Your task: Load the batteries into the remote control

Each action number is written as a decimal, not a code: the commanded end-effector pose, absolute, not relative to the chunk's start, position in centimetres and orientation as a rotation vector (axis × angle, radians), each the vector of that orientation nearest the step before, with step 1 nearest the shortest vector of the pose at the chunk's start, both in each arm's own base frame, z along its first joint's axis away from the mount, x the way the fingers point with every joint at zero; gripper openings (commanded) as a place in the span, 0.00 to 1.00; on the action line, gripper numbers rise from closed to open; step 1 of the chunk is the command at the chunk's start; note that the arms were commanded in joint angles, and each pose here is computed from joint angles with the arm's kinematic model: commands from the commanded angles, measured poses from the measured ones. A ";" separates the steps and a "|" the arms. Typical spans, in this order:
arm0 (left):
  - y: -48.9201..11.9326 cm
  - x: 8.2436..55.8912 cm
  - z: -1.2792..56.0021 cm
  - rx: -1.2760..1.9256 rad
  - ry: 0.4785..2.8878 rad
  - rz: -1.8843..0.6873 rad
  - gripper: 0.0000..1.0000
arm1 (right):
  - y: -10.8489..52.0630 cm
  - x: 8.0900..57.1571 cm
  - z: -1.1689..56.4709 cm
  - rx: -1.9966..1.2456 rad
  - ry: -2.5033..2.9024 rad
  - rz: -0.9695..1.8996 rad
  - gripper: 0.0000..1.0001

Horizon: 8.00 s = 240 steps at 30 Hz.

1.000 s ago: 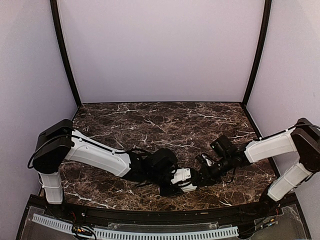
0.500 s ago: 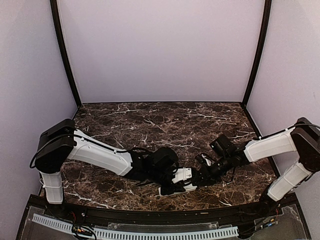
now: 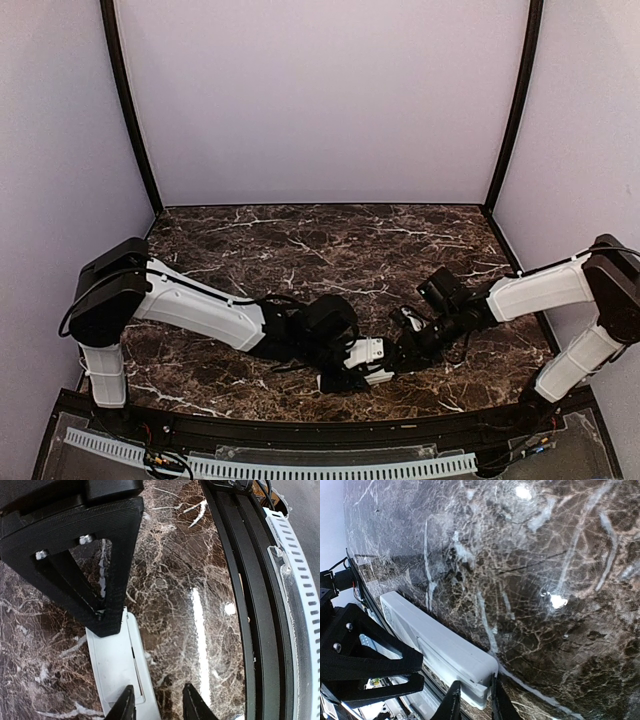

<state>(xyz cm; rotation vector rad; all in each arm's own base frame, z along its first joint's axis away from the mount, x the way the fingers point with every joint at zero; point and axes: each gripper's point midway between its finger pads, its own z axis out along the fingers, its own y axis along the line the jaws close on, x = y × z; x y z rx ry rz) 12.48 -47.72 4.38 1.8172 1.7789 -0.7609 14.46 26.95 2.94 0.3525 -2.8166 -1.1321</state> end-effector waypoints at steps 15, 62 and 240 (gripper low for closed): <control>-44.8 15.0 4.4 1.738 1.864 -0.613 0.61 | 27.1 14.9 3.7 0.443 -2.849 -1.085 0.22; -38.4 12.0 1.0 1.773 2.082 -0.586 0.29 | 23.0 16.3 3.1 0.326 -3.215 -0.233 0.00; -43.4 12.6 1.7 1.845 1.950 -0.633 0.42 | 27.5 14.8 3.4 0.273 -2.965 -0.897 0.36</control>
